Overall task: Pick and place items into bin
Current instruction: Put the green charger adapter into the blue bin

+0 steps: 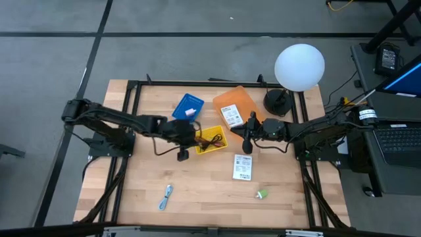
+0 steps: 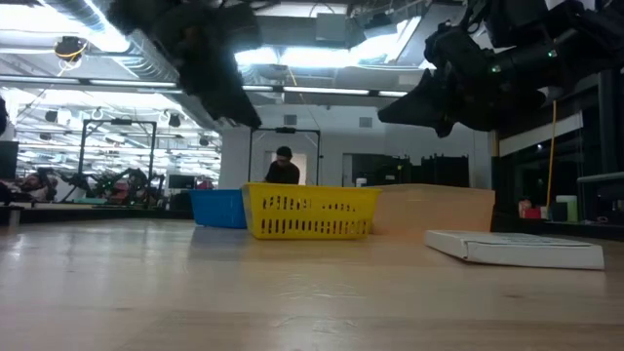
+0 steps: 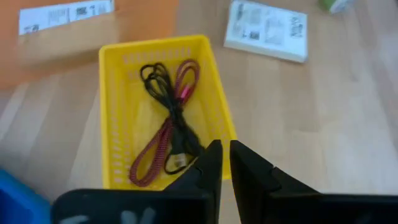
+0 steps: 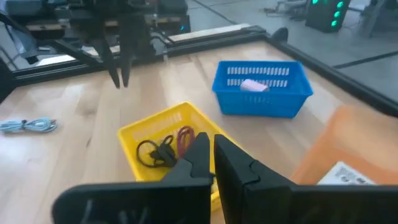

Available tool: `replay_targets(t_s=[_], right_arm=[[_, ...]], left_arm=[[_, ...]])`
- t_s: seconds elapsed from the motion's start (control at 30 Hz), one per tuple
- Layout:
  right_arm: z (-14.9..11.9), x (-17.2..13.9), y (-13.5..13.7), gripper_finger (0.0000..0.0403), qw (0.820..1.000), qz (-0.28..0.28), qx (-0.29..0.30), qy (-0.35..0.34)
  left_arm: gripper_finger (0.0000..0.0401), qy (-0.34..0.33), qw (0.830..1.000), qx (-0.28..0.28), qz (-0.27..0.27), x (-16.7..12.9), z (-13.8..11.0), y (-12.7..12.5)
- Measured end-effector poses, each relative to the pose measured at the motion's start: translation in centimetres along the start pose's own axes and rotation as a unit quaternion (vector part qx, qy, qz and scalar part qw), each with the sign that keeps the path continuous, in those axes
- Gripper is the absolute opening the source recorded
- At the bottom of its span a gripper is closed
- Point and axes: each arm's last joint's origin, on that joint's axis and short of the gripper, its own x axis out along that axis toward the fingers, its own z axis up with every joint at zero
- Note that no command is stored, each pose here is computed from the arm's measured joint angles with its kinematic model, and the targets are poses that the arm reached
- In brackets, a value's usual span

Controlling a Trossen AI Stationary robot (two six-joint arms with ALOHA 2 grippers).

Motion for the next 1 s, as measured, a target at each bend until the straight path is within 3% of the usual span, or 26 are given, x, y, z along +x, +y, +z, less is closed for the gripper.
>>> replay_targets(t_s=[0.27, 0.4, 0.63, 0.8, 1.0], right_arm=[[-0.4, -0.3, 1.3, 0.0007, 0.999, 0.026, 0.023, 0.013], [-1.2, -0.8, 2.9, 0.0007, 0.997, 0.055, -0.034, 0.049], [-0.2, -1.2, 6.1, 0.0007, 0.987, 0.096, -0.062, 0.116], [1.4, -2.4, 8.3, 0.0007, 0.971, 0.06, -0.069, 0.221], [3.0, -4.6, 11.3, 0.0007, 0.958, 0.052, -0.083, 0.268]], left_arm=[[0.0003, -0.09, 0.995, 0.024, -0.027, -2.1, -3.2, -1.5], [0.0001, -0.115, 0.993, 0.028, -0.029, -2.5, -4.6, -1.7], [0.0002, -0.144, 0.988, 0.04, -0.046, -2.5, -5.4, -2.2], [0.0002, -0.145, 0.988, 0.046, -0.04, -2.5, -5.5, -2.4], [0.0005, -0.149, 0.988, 0.043, -0.024, -2.5, -5.6, -2.7]])
